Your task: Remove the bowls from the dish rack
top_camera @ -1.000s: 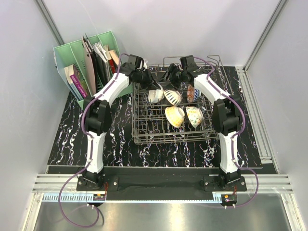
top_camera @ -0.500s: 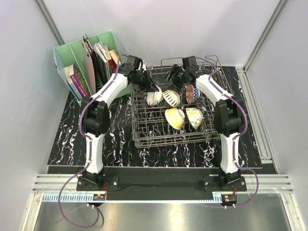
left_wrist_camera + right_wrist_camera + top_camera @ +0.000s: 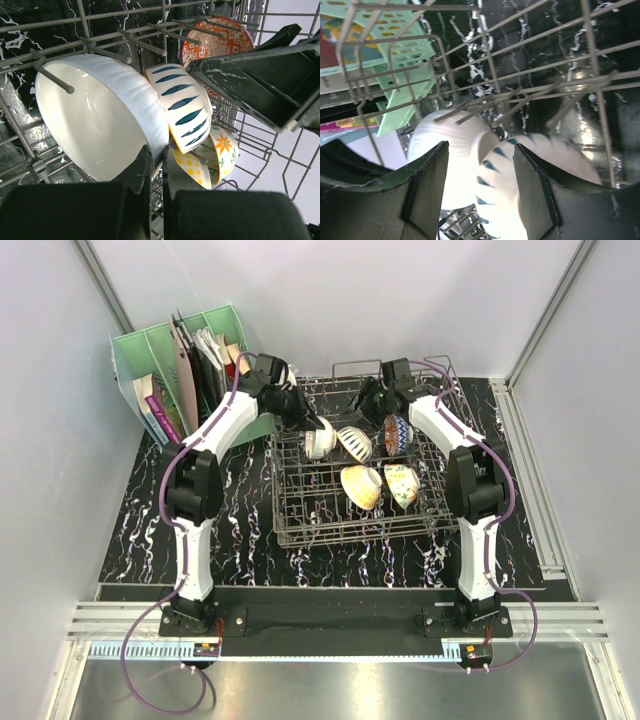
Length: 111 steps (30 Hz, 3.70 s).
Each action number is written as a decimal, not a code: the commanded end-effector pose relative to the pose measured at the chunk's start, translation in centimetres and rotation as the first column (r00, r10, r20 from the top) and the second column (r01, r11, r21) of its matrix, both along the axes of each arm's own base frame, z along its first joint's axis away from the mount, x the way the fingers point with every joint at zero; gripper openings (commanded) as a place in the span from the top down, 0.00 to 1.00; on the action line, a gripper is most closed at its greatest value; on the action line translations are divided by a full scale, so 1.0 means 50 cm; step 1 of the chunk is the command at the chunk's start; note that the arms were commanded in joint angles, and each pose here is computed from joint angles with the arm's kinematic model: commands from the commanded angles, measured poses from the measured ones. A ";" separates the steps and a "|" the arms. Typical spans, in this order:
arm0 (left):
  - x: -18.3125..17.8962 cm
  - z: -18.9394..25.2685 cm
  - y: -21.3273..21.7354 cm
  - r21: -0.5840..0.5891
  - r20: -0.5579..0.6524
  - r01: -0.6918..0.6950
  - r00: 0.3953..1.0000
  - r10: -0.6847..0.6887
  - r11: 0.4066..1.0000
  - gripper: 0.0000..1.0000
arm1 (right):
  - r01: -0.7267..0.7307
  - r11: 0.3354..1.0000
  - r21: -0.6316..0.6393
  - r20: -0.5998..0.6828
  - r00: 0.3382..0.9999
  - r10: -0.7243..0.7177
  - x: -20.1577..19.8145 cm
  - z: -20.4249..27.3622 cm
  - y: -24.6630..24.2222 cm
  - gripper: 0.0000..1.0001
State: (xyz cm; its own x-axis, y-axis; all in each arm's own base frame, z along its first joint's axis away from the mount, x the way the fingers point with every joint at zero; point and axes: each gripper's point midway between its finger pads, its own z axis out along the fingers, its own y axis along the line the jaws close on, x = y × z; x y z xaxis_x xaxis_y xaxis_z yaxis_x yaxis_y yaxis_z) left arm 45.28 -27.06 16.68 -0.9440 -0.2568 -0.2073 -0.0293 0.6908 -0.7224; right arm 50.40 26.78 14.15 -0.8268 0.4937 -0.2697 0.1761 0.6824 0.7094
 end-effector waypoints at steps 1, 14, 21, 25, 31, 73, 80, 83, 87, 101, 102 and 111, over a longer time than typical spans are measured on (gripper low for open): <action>0.050 0.082 0.111 0.059 0.165 -0.104 0.982 0.093 0.993 1.00 | -0.022 0.998 -0.065 -0.128 0.992 0.013 -0.047 -0.076 -0.014 0.37; 0.049 0.108 0.107 0.033 0.193 -0.097 0.977 0.089 0.995 1.00 | -0.016 0.995 -0.100 -0.175 0.985 -0.002 -0.058 -0.119 -0.023 0.38; 0.048 0.133 0.101 0.008 0.215 -0.090 0.973 0.086 0.996 1.00 | -0.017 0.993 -0.113 -0.179 0.984 -0.003 -0.061 -0.129 -0.027 0.38; 0.046 0.145 0.103 0.004 0.230 -0.089 0.970 0.086 0.996 1.00 | -0.017 0.994 -0.109 -0.172 0.985 -0.002 -0.058 -0.123 -0.027 0.37; 0.036 0.178 0.099 -0.021 0.259 -0.077 0.963 0.080 0.997 1.00 | -0.030 0.995 -0.095 -0.161 0.987 0.015 -0.054 -0.112 -0.019 0.37; -0.088 0.232 -0.031 -0.077 0.307 0.143 0.945 -0.113 0.987 1.00 | -0.002 1.000 0.000 0.049 0.999 0.002 -0.052 0.141 -0.049 0.37; -0.113 0.241 -0.020 -0.046 0.332 0.160 0.934 -0.136 0.986 1.00 | -0.010 1.000 0.007 0.072 0.997 0.010 -0.070 0.184 -0.054 0.37; -0.123 0.256 -0.018 -0.029 0.357 0.169 0.922 -0.148 0.985 1.00 | -0.006 1.000 0.002 0.089 0.996 0.006 -0.080 0.199 -0.059 0.36; -0.130 0.259 -0.011 0.008 0.371 0.160 0.916 -0.151 0.987 1.00 | -0.005 1.000 -0.003 0.110 0.994 0.005 -0.087 0.217 -0.064 0.36; -0.160 0.302 0.072 0.214 0.457 0.021 0.881 -0.119 0.977 1.00 | -0.021 0.998 -0.051 0.137 0.990 0.028 -0.126 0.263 -0.088 0.36; -0.171 0.316 0.083 0.227 0.470 0.009 0.875 -0.118 0.974 1.00 | -0.024 0.998 -0.065 0.133 0.991 0.032 -0.131 0.261 -0.092 0.36; -0.219 0.285 0.180 0.390 0.453 -0.116 0.888 -0.080 0.914 1.00 | -0.035 0.995 -0.088 0.108 0.993 0.044 -0.165 0.254 -0.105 0.35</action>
